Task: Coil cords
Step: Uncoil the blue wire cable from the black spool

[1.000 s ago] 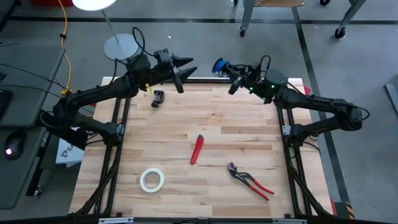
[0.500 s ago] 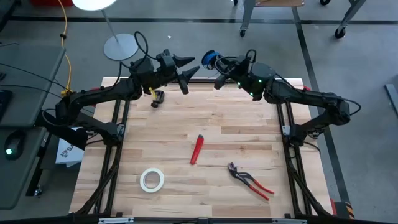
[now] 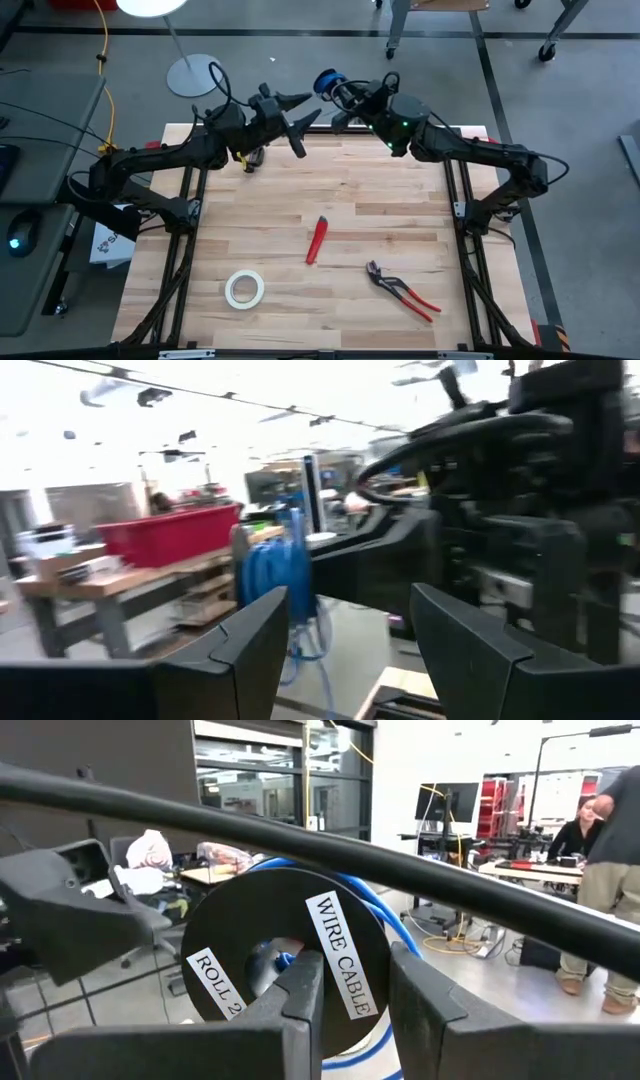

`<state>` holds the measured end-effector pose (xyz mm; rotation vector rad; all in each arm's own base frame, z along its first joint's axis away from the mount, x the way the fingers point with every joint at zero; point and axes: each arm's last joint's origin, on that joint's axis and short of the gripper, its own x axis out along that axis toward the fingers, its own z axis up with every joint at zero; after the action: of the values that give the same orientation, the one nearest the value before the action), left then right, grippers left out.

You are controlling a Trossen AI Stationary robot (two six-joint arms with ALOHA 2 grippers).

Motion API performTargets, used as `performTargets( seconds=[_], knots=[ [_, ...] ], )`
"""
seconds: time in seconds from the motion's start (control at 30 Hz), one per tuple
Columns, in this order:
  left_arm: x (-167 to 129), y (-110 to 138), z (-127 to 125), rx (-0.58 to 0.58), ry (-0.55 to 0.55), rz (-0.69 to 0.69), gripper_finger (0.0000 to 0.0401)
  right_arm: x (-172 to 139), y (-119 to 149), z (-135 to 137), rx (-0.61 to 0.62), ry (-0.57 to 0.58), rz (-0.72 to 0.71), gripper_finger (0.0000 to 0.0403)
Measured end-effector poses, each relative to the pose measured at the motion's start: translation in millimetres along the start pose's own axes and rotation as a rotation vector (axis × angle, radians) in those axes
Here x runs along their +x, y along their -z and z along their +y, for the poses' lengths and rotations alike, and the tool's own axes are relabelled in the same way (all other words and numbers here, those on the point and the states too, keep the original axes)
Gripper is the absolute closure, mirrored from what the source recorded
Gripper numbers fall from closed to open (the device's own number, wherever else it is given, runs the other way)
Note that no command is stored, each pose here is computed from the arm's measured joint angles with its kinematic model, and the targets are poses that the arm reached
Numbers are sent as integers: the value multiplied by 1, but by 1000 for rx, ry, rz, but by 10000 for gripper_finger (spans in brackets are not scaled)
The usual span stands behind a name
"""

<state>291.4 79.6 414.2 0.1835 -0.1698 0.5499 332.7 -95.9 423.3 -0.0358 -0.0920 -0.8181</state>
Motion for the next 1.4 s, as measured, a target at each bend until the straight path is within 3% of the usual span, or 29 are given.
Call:
performTargets(
  seconds=[0.17,0.4,0.63,1.07,1.4],
  knots=[
    [0,1,2,-3,-39,9,194,0,-2,1,3,-21,-20,337],
    [3,5,-1,5,2,16,194,0,-2,3,10,-71,-23,338],
    [11,12,-3,10,-66,16,195,-1,-2,4,9,-76,-21,338],
    [15,13,-10,-9,-72,-27,239,-1,-1,3,-1,-60,-18,338],
    [17,16,-5,16,-99,-12,245,-1,-1,3,1,-65,-20,338]
  ],
)
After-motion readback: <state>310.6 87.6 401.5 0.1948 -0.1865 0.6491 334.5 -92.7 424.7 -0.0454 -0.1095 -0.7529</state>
